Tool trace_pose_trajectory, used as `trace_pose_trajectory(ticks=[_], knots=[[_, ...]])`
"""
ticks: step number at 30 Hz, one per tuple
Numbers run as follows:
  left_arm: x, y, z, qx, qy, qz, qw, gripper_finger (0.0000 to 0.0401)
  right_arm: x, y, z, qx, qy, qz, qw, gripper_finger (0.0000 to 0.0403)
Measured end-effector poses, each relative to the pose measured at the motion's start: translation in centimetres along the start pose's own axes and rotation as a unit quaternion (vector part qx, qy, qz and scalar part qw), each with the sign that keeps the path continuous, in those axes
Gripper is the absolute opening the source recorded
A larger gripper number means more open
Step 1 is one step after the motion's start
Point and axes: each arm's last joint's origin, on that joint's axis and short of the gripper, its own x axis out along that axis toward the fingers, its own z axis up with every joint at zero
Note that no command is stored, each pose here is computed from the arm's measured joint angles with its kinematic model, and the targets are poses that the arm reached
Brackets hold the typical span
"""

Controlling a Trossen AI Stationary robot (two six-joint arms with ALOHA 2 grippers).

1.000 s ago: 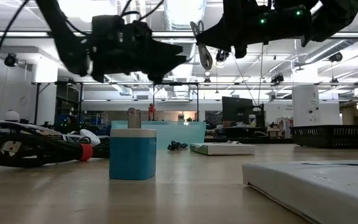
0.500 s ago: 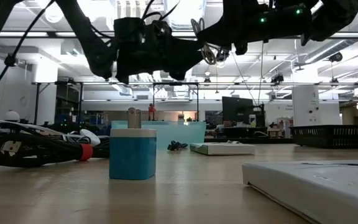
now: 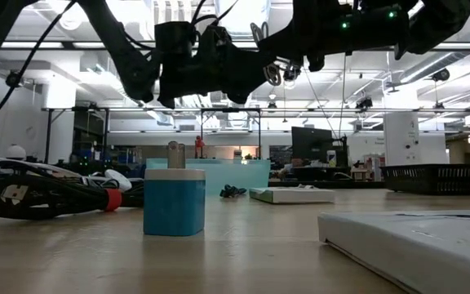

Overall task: Pick and place items into bin
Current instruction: Put the white charger cable into the blue bin

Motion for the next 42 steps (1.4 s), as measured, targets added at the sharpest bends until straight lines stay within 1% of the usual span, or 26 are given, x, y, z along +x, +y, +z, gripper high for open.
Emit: trace_pose_trajectory(ticks=[4, 9, 15, 20, 23, 26, 30, 33, 35, 38, 40, 42], knots=[[0.0, 0.0, 0.0, 0.0, 0.0, 0.0, 1.0, 0.0158, 0.1, 0.0, 0.2, 0.001, -0.002, 0.002, 1.0, 0.0018], [0.0, 0.0, 0.1, 0.001, -0.001, 0.0, 1.0, 0.0095, 0.2, 0.1, 0.5, 0.002, -0.006, 0.001, 1.0, 0.0027], [0.0, 0.0, 0.1, 0.0, 0.001, 0.0, 1.0, 0.0021, 0.4, 0.1, 0.6, -0.001, -0.005, 0.001, 1.0, 0.0062], [-0.2, 0.0, -0.2, -0.008, 0.011, 0.002, 1.0, 0.0021, 0.4, 0.1, 0.7, -0.01, -0.007, -0.001, 1.0, 0.0104], [-0.3, 0.0, -0.2, -0.023, 0.033, 0.004, 0.999, 0.0028, 0.3, 0.0, 1.0, -0.009, -0.01, -0.003, 1.0, 0.013], [-0.6, 0.0, 0.0, -0.038, 0.06, 0.008, 0.997, 0.0026, 0.1, -0.1, 1.3, -0.006, -0.017, -0.004, 1.0, 0.0151], [-1.3, 0.1, 0.8, -0.045, 0.082, 0.017, 0.995, 0.0022, -0.2, -0.3, 2.0, -0.003, -0.027, -0.016, 1.0, 0.017], [-2.1, 0.1, 1.7, -0.041, 0.108, 0.024, 0.993, 0.0021, -0.6, -0.6, 2.3, -0.006, -0.017, -0.042, 0.999, 0.0178], [-2.9, 0.1, 2.3, -0.048, 0.131, 0.033, 0.99, 0.0021, -0.8, -0.8, 2.3, -0.012, 0.0, -0.054, 0.998, 0.0182], [-4.0, 0.0, 3.6, -0.037, 0.162, 0.068, 0.984, 0.0021, -1.1, -0.9, 2.0, -0.026, 0.034, -0.053, 0.998, 0.0185], [-4.8, 0.0, 4.3, -0.017, 0.184, 0.112, 0.976, 0.0021, -1.3, -0.9, 1.7, -0.035, 0.054, -0.051, 0.997, 0.0184], [-5.6, 0.1, 4.7, -0.003, 0.216, 0.164, 0.963, 0.0021, -1.3, -0.9, 1.2, -0.042, 0.074, -0.049, 0.995, 0.0182]])
